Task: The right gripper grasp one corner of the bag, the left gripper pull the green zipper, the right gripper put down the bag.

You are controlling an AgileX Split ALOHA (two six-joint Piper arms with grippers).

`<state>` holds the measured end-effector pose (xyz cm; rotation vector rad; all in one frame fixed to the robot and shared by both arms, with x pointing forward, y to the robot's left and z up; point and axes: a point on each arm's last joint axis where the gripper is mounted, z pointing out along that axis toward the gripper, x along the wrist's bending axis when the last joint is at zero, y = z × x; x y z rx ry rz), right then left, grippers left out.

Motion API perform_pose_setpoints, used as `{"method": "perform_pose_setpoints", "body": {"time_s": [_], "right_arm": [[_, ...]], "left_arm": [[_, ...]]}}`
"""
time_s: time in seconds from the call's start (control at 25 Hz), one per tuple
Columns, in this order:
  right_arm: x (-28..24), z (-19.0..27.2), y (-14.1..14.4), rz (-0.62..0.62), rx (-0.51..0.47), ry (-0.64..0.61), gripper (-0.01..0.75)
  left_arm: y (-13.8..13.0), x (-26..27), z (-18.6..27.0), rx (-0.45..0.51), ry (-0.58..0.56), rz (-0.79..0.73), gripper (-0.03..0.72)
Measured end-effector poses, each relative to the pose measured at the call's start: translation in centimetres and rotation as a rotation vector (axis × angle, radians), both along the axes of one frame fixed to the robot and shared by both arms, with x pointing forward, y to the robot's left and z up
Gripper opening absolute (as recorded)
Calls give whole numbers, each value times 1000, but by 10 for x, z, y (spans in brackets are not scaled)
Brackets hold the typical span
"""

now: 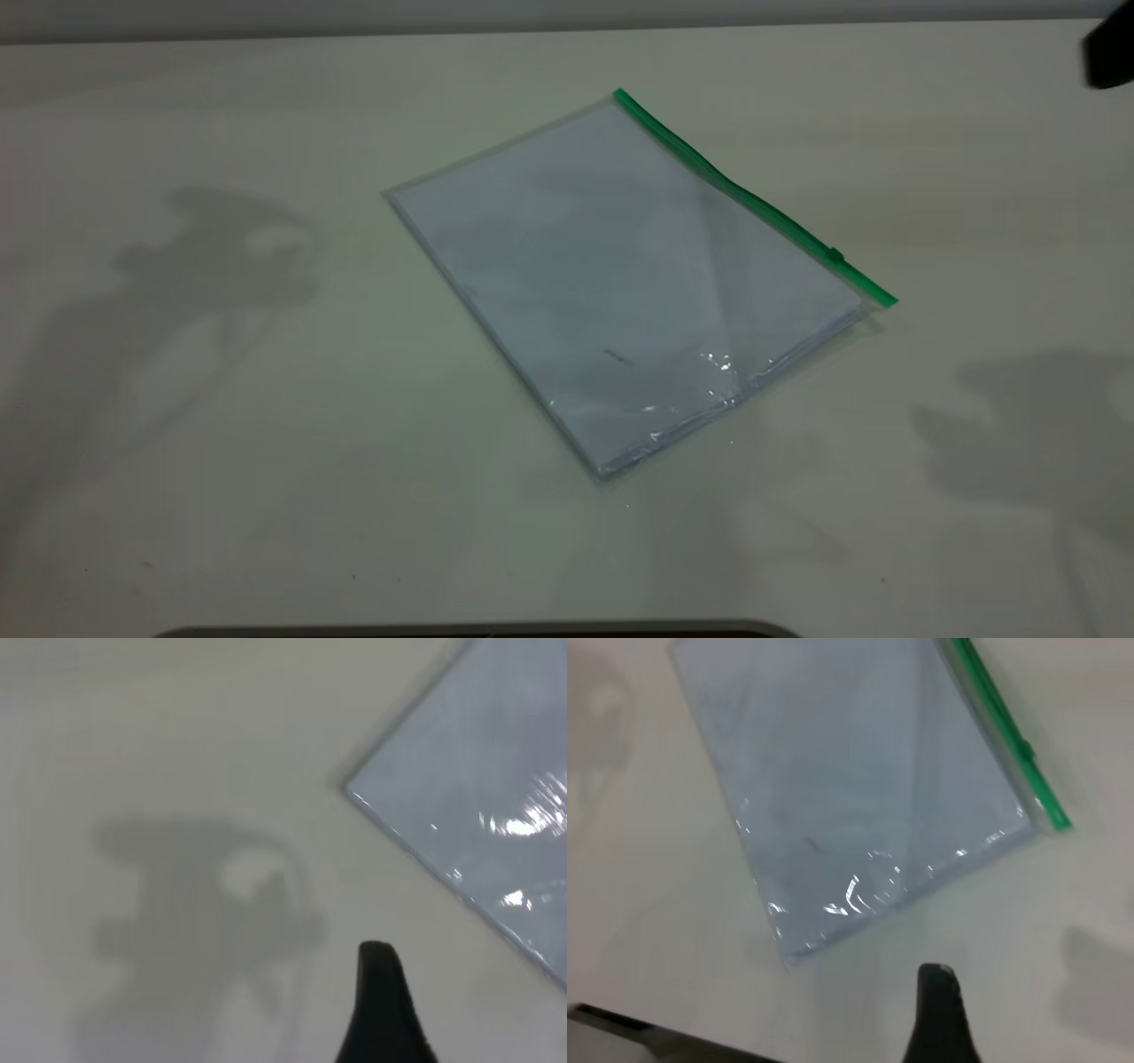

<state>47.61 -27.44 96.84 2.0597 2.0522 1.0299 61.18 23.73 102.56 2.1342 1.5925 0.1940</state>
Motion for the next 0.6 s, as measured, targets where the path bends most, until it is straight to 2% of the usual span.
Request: {"method": "perform_pose_setpoints", "body": {"time_s": [0.2, 0.6], "right_arm": [[19, -32, 2, -14, 66, 37, 591], [66, -96, 7, 37, 155, 141, 591]], "left_arm": [[-5, 12, -22, -19, 43, -54, 577], [-6, 15, -28, -18, 41, -65, 577]]}}
